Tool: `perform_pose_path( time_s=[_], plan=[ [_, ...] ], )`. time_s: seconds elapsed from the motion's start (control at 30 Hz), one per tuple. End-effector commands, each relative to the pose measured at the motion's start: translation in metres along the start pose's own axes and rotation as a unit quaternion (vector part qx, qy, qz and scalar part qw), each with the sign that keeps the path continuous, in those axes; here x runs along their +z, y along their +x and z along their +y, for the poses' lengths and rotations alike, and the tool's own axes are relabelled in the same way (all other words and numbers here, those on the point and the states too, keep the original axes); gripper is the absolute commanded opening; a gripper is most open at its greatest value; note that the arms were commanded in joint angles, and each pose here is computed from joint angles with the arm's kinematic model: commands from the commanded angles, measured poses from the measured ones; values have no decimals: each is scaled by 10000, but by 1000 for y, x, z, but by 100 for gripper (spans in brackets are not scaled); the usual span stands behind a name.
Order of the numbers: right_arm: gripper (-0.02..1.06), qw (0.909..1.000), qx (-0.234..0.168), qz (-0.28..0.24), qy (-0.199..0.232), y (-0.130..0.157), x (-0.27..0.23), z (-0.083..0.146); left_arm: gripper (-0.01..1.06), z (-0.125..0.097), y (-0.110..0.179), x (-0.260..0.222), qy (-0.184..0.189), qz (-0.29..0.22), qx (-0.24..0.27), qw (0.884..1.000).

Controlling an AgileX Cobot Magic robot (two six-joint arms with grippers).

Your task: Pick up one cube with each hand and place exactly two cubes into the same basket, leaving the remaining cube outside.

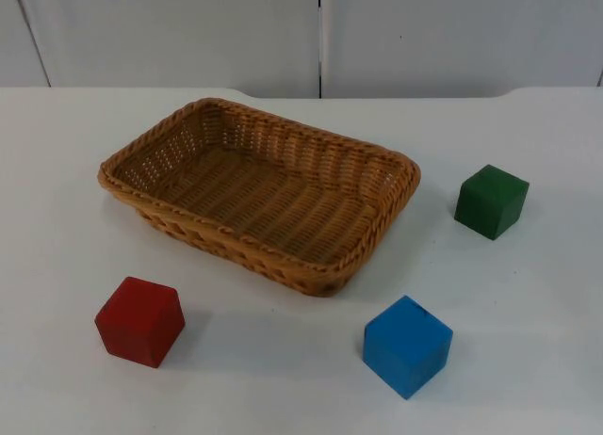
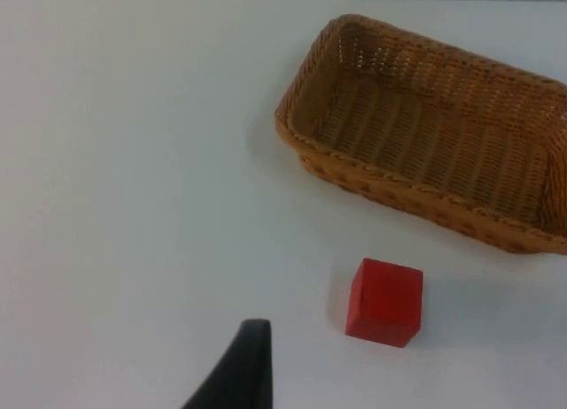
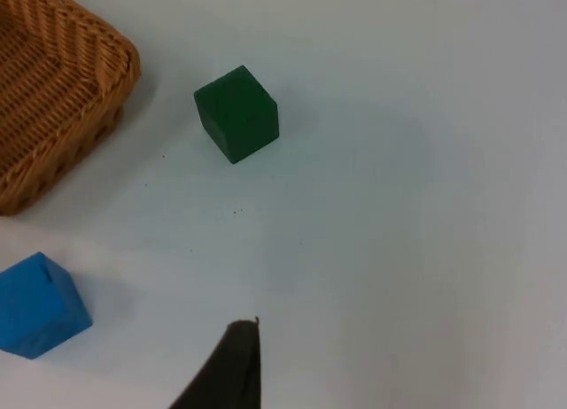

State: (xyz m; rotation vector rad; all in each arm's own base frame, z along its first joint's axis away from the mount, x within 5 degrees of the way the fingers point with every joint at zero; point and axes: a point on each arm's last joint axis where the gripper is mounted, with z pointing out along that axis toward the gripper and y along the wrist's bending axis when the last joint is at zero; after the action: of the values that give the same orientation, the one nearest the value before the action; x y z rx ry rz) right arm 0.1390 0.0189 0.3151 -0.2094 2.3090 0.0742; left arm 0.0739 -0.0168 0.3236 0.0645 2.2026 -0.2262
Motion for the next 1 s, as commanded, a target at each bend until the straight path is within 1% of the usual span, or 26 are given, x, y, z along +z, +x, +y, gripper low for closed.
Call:
perform_pose_path(
  time_s=[0.0, 0.1, 0.2, 0.3, 0.37, 0.4, 0.43, 0.5, 0.6, 0.8, 0.9, 0.97],
  plan=[
    [105, 10000, -15, -75, 28, -5, 1, -1, 105, -1, -4, 2, 62, -8, -7, 10000],
    [105, 10000, -15, -43, 24, -11, 2, -2, 105, -1, -5, 6, 110, 59, 63, 9999],
    [105, 10000, -17, -92, 27, -26, 2, -2, 105, -1, -8, 13, 229, 184, 97, 9995],
    [105, 10000, -27, -83, 27, -35, 5, -3, 105, 0, -10, 19, 231, 275, 122, 9993],
    [105, 9996, -274, -43, 26, -46, 11, -4, 105, 2, -12, 26, 224, 385, 174, 9989],
    [105, 9995, -324, -17, 24, -50, 14, -4, 105, 3, -13, 30, 220, 435, 179, 9986],
    [105, 9995, -324, -17, 24, -50, 14, -4, 105, 3, -13, 30, 220, 435, 179, 9986],
    [105, 9995, -330, 8, 22, -60, 20, -5, 105, 4, -16, 36, 203, 501, 156, 9984],
    [105, 9993, -366, 59, 17, -73, 29, -6, 105, 5, -17, 46, 298, 672, 254, 9970],
    [105, 9991, -390, 162, 9, -89, 47, -8, 105, 6, -20, 60, 406, 887, 253, 9949],
    [105, 9988, -470, 144, -62, -102, 59, -8, 105, 8, -22, 70, 462, 944, 305, 9940],
    [105, 9977, -623, 203, -189, -108, 70, -7, 105, 9, -23, 77, 461, 1037, 308, 9931]
  ],
)
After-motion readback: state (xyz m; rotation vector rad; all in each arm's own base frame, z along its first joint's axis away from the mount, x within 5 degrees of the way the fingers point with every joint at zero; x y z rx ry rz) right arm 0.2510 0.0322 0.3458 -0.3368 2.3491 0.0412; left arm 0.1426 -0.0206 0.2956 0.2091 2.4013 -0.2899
